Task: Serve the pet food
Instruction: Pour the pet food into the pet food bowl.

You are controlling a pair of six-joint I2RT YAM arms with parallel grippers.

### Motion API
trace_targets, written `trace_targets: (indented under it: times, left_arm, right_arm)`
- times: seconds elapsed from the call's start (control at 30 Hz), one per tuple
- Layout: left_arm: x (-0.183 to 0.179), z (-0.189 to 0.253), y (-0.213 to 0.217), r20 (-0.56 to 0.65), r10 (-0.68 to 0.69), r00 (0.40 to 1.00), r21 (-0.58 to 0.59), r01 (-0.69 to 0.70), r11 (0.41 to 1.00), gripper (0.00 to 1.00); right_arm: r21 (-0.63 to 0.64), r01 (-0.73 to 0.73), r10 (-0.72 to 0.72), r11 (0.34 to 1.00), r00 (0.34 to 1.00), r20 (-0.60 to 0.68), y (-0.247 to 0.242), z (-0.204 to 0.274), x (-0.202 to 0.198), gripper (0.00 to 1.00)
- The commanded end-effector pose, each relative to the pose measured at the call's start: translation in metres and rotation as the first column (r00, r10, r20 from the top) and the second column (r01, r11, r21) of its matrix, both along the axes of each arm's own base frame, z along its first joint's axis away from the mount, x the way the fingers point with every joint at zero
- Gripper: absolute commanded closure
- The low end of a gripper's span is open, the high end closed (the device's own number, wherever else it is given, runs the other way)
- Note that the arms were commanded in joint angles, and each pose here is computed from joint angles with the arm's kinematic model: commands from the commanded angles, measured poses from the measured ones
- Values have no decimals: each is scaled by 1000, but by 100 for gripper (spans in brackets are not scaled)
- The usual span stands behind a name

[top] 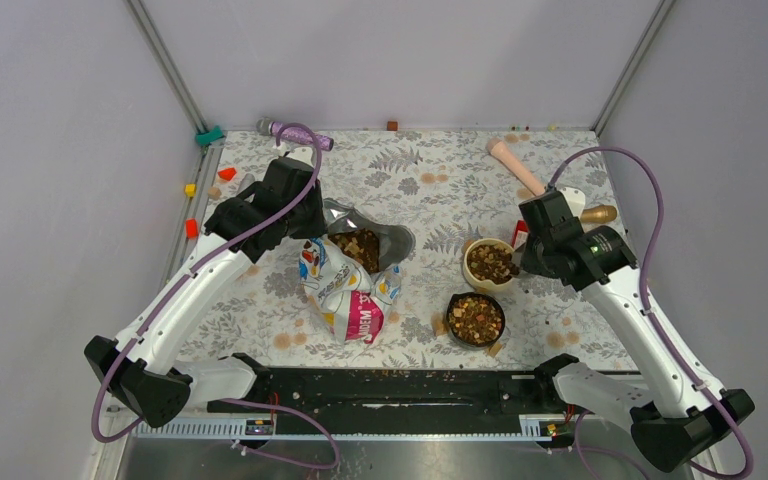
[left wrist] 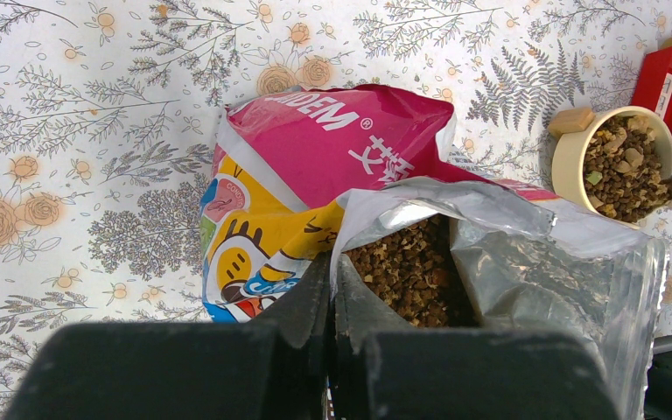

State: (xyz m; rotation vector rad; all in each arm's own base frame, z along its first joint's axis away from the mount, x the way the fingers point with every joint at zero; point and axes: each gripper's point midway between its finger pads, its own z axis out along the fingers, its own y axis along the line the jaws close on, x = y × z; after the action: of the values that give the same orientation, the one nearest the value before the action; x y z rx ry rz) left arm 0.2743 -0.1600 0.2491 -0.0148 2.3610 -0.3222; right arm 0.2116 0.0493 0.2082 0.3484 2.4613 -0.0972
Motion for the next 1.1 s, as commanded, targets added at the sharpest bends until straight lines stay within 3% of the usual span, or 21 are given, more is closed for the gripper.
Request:
trace_targets:
  times: [0.0,0.53,0.77,1.07]
  left_arm:
    - [0,6,0,8,-12,1000,1,12,1000,100]
    - [0,6,0,10,-12,1000,1,12,1000,100]
    - [1,7,1,12,-10,1000,-2,10,1000,100]
    - [0,7,1,11,-10,1000,1,10,1000,100]
  right_arm:
    - [-28,6,-5,1000,999,46,-8,17,3,100]
    - [-8,-10,10,1000,997,77,-7,26,1,100]
    - [-4,-56,56,998,998,34,-1,19,-1,100]
    - [-6,-68,68,998,994,90,-3,27,0,100]
